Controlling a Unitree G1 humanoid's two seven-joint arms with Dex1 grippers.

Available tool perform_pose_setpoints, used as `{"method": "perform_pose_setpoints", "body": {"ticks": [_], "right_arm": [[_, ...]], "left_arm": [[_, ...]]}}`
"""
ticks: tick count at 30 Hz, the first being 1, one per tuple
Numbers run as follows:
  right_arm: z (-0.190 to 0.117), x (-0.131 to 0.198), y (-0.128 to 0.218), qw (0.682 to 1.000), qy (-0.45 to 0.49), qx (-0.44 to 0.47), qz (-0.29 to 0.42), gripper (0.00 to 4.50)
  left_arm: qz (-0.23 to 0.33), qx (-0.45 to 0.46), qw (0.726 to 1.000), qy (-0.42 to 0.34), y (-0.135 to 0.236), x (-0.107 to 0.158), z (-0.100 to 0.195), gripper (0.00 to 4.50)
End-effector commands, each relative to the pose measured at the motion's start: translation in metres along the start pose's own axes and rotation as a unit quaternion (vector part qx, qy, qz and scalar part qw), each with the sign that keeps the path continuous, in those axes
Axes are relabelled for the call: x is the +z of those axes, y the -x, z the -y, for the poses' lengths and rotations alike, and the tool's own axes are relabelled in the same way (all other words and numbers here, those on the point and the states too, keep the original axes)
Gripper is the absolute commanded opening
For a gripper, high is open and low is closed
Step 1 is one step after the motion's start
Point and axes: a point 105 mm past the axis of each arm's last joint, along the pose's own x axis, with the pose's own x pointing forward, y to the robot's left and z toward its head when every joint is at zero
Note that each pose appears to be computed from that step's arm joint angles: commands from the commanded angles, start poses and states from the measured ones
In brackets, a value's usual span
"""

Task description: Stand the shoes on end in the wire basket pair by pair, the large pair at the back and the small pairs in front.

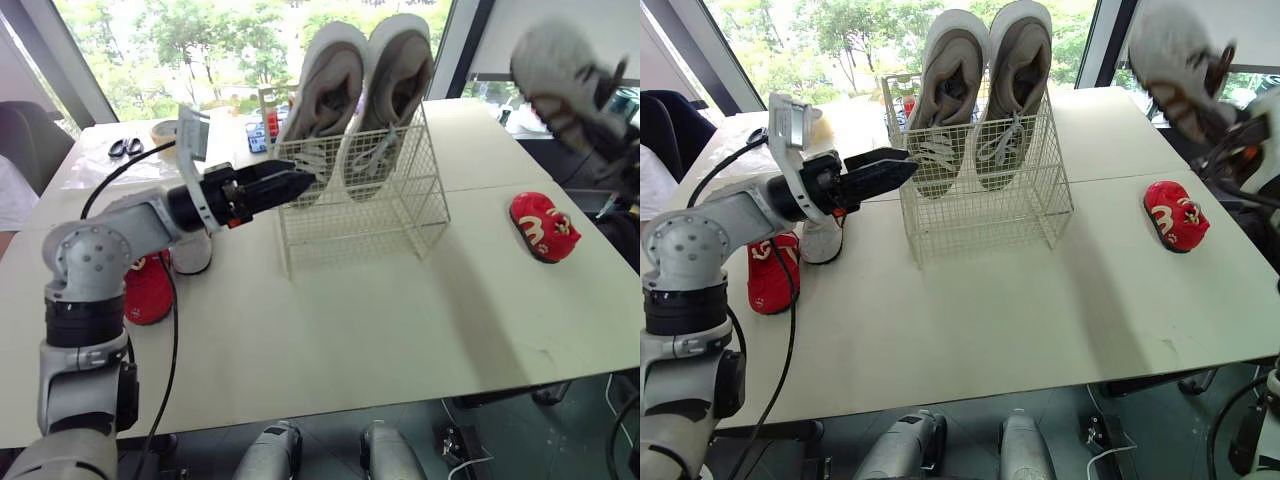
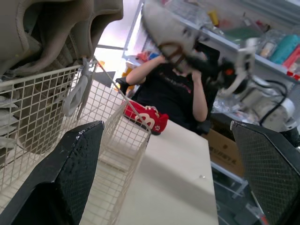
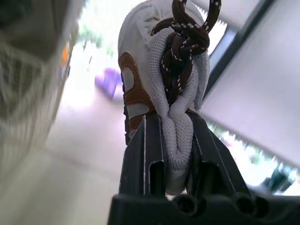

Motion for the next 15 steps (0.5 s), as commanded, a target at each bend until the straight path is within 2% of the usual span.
{"method": "perform_pose_setpoints", "body": {"ticks": [1, 6, 11, 15], "right_arm": [[-0.04, 0.052, 0.007, 0.989, 0.1, 0.083, 0.073, 0.03], [-0.098, 0.054, 0.012, 0.958, 0.198, 0.185, 0.09, 0.03], [-0.116, 0.052, 0.007, 0.928, 0.281, 0.206, 0.131, 0.03], [-0.13, 0.056, 0.006, 0.907, 0.309, 0.228, 0.171, 0.03]], "left_arm": [[0.008, -0.022, 1.0, -0.007, -0.001, 0.016, 0.003, 4.5], [0.007, -0.049, 0.999, 0.003, -0.003, 0.025, 0.004, 4.5], [-0.004, -0.071, 0.997, 0.01, -0.003, 0.027, 0.008, 4.5], [-0.028, -0.084, 0.996, 0.012, -0.004, 0.018, 0.013, 4.5]]}}
